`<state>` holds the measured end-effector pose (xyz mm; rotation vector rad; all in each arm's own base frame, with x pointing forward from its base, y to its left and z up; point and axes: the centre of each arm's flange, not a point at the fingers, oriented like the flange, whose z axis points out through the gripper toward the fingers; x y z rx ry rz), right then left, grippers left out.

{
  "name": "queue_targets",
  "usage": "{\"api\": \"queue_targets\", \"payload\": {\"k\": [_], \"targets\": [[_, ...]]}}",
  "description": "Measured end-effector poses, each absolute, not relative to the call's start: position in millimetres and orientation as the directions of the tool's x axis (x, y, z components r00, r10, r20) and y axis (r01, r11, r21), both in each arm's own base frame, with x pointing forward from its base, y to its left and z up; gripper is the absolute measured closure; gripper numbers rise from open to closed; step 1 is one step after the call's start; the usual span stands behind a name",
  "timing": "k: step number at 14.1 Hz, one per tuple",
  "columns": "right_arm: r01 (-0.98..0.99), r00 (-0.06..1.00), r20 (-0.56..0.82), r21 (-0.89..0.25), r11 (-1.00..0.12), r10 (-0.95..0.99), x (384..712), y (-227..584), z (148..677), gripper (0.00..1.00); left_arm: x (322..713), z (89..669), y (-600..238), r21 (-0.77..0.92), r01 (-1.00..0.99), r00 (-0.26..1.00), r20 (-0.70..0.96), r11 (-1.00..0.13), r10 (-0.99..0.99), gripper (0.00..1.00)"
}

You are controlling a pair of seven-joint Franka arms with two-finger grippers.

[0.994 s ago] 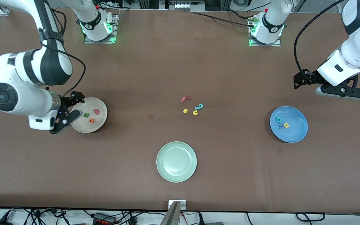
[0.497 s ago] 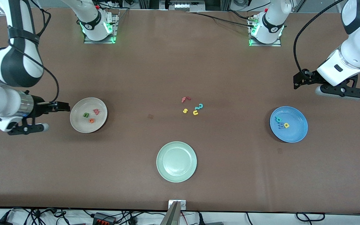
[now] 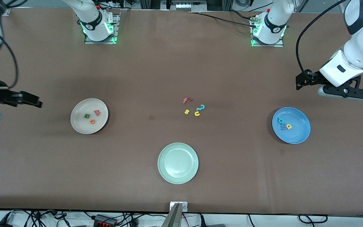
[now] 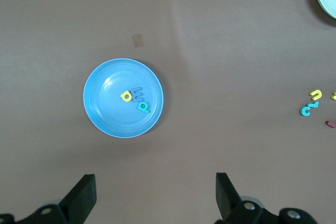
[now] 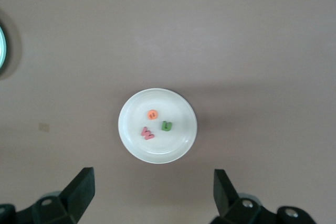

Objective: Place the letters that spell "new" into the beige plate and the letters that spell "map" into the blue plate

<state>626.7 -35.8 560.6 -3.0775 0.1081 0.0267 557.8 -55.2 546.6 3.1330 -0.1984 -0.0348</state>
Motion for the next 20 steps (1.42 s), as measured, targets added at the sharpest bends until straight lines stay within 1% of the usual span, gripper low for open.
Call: {"api": "queue_targets", "payload": {"k": [3,6,8,11,17,20], "targets": [[-0.073,0.997,0.023,-0.05,-0.996,-0.074,613,-63,588,0.0,558,547,-55,0.004,-0.126,0.992,-0.022,-0.992,-0.126,0.0],[-0.028,0.999,0.03,-0.007,-1.0,-0.028,608,-45,599,0.0,558,546,-55,0.004,-0.126,0.992,-0.023,-0.992,-0.126,0.0],[-0.021,1.0,0.015,-0.003,-1.0,-0.021,602,-41,596,0.0,558,546,-55,0.004,-0.126,0.992,-0.023,-0.992,-0.126,0.0],[-0.027,1.0,-0.01,-0.005,-1.0,-0.027,584,-44,589,0.0,558,546,-56,0.004,-0.127,0.992,-0.023,-0.992,-0.127,0.0],[-0.034,0.999,0.014,0.007,-0.999,-0.034,545,-47,576,0.0,557,546,-57,0.004,-0.129,0.991,-0.024,-0.992,-0.129,0.0],[-0.037,0.999,-0.003,0.005,-0.999,-0.037,534,-46,576,0.0,557,546,-59,0.003,-0.132,0.991,-0.024,-0.991,-0.132,0.0]]}}
